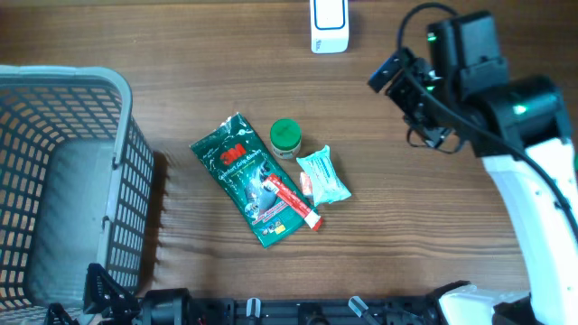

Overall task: Scan the item barcode
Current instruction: 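Reach the right gripper to the mint wet-wipe pack, then grasp the wet-wipe pack and lift it toward the scanner, then hold the wet-wipe pack's label in front of the white scanner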

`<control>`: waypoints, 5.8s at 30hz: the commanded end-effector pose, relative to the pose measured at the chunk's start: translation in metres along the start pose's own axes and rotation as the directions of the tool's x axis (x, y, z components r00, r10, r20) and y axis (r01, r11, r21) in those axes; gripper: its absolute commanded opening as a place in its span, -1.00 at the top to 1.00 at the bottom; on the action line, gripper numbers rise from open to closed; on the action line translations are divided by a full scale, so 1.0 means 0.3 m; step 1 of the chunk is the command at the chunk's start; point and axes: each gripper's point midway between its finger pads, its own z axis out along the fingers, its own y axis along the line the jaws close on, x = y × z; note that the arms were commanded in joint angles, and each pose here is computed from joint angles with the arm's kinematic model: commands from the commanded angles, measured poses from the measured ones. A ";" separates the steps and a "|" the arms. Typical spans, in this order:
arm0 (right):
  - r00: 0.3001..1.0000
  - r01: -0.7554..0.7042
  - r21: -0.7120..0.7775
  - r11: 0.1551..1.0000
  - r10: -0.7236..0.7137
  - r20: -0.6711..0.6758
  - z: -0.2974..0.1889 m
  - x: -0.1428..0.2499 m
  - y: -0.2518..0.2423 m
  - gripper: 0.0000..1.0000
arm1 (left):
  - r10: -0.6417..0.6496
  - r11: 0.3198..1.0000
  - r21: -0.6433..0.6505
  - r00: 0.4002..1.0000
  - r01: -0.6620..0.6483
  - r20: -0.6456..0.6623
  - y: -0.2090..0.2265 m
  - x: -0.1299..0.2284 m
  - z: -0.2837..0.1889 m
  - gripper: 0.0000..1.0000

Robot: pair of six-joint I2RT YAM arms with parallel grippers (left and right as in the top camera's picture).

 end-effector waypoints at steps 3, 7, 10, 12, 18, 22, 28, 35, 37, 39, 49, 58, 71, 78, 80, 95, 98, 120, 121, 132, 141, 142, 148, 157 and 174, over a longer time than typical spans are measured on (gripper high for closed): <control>0.994 0.092 0.153 0.984 -0.082 -0.072 0.217 0.072 0.000 -0.99 | 0.006 1.000 -0.013 1.000 -0.007 -0.029 0.012 0.032 0.009 -1.00; 0.980 0.179 0.192 0.965 -0.157 -0.126 0.338 0.099 0.005 -0.99 | 0.006 1.000 -0.013 1.000 -0.007 -0.029 0.012 0.032 0.009 -1.00; 0.956 0.278 0.181 0.943 -0.252 -0.152 0.390 0.113 0.020 -0.99 | 0.007 1.000 -0.013 1.000 -0.007 -0.029 0.012 0.032 0.009 -1.00; 0.923 0.372 0.154 0.915 -0.348 -0.162 0.406 0.128 0.043 -0.99 | 0.007 1.000 -0.013 1.000 -0.007 -0.029 0.012 0.032 0.009 -1.00; 0.735 0.667 0.091 0.740 -0.633 -0.244 0.416 0.228 0.045 -0.96 | 0.007 1.000 -0.013 1.000 -0.007 -0.029 0.012 0.032 0.009 -1.00; 0.685 0.721 0.127 0.681 -0.674 -0.276 0.476 0.312 -0.003 -0.92 | 0.006 1.000 -0.013 1.000 -0.007 -0.029 0.012 0.032 0.009 -1.00; 0.541 0.839 0.099 0.535 -0.797 -0.269 0.602 0.477 -0.050 -0.89 | 0.006 1.000 -0.013 1.000 -0.007 -0.029 0.012 0.032 0.009 -1.00; 0.470 0.875 0.231 0.426 -0.862 -0.190 0.619 0.534 -0.073 -0.76 | 0.006 1.000 -0.013 1.000 -0.007 -0.029 0.012 0.032 0.009 -1.00; 0.499 0.848 0.291 0.442 -0.852 -0.160 0.616 0.511 -0.085 -0.65 | 0.006 1.000 -0.013 1.000 -0.007 -0.029 0.012 0.032 0.009 -1.00; 0.540 0.821 0.308 0.481 -0.828 -0.148 0.624 0.507 -0.090 -0.52 | 0.006 1.000 -0.013 1.000 -0.007 -0.029 0.012 0.032 0.009 -1.00; 0.525 0.844 0.309 0.438 -0.791 -0.315 0.720 0.588 -0.205 -0.21 | 0.006 1.000 -0.013 1.000 -0.007 -0.029 0.012 0.032 0.009 -1.00; 0.525 0.841 0.369 0.395 -0.762 -0.380 0.784 0.603 -0.288 0.17 | 0.006 1.000 -0.013 1.000 -0.007 -0.029 0.012 0.032 0.009 -1.00; 0.536 0.819 0.094 0.566 -0.696 -0.478 0.733 0.667 -0.194 0.91 | 0.007 1.000 -0.013 1.000 -0.007 -0.029 0.012 0.032 0.009 -1.00; 0.438 0.471 -0.689 0.551 -0.824 -0.359 0.348 0.605 0.069 0.91 | 0.006 1.000 -0.013 1.000 -0.007 -0.029 0.012 0.032 0.009 -1.00; 0.453 0.336 -0.794 0.507 -0.826 -0.336 0.264 0.579 0.097 0.91 | 0.006 1.000 -0.013 1.000 -0.007 -0.029 0.012 0.032 0.009 -1.00; 0.351 -0.341 -0.647 0.682 -0.545 -0.761 0.012 0.560 0.228 0.91 | 0.007 1.000 -0.013 1.000 -0.007 -0.029 0.012 0.032 0.009 -1.00; 0.349 -0.351 -0.634 0.689 -0.531 -0.772 0.017 0.548 0.250 0.91 | 0.007 1.000 -0.013 1.000 -0.007 -0.029 0.012 0.032 0.009 -1.00; 0.293 -0.420 -0.653 0.630 -0.587 -0.755 -0.050 0.544 0.256 0.91 | 0.007 1.000 -0.013 1.000 -0.007 -0.029 0.012 0.032 0.009 -1.00; 0.289 -0.424 -0.644 0.637 -0.579 -0.763 -0.050 0.546 0.253 0.91 | 0.007 1.000 -0.013 1.000 -0.007 -0.029 0.012 0.032 0.009 -1.00; 0.271 -0.437 -0.610 0.661 -0.550 -0.790 -0.051 0.548 0.249 0.91 | 0.006 1.000 -0.013 1.000 -0.007 -0.029 0.012 0.032 0.009 -1.00; 0.393 -0.310 -0.759 0.572 -0.650 -0.651 0.002 0.536 0.270 0.91 | 0.006 1.000 -0.013 1.000 -0.007 -0.029 0.012 0.032 0.009 -1.00; 0.422 -0.268 -0.802 0.534 -0.683 -0.596 0.013 0.535 0.270 0.91 | 0.007 1.000 -0.013 1.000 -0.007 -0.029 0.012 0.032 0.009 -1.00; 0.578 -0.043 -0.841 0.539 -0.673 -0.461 0.076 0.464 0.247 0.91 | 0.007 1.000 -0.013 1.000 -0.007 -0.029 0.012 0.032 0.009 -1.00; 0.834 0.509 -0.490 0.708 -0.546 0.077 0.123 0.098 0.183 0.91 | 0.006 1.000 -0.013 1.000 -0.007 -0.029 0.012 0.032 0.009 -1.00; 0.455 0.870 -0.124 0.477 -0.681 0.575 0.446 -0.247 0.387 0.91 | 0.007 1.000 -0.013 1.000 -0.007 -0.029 0.012 0.032 0.009 -1.00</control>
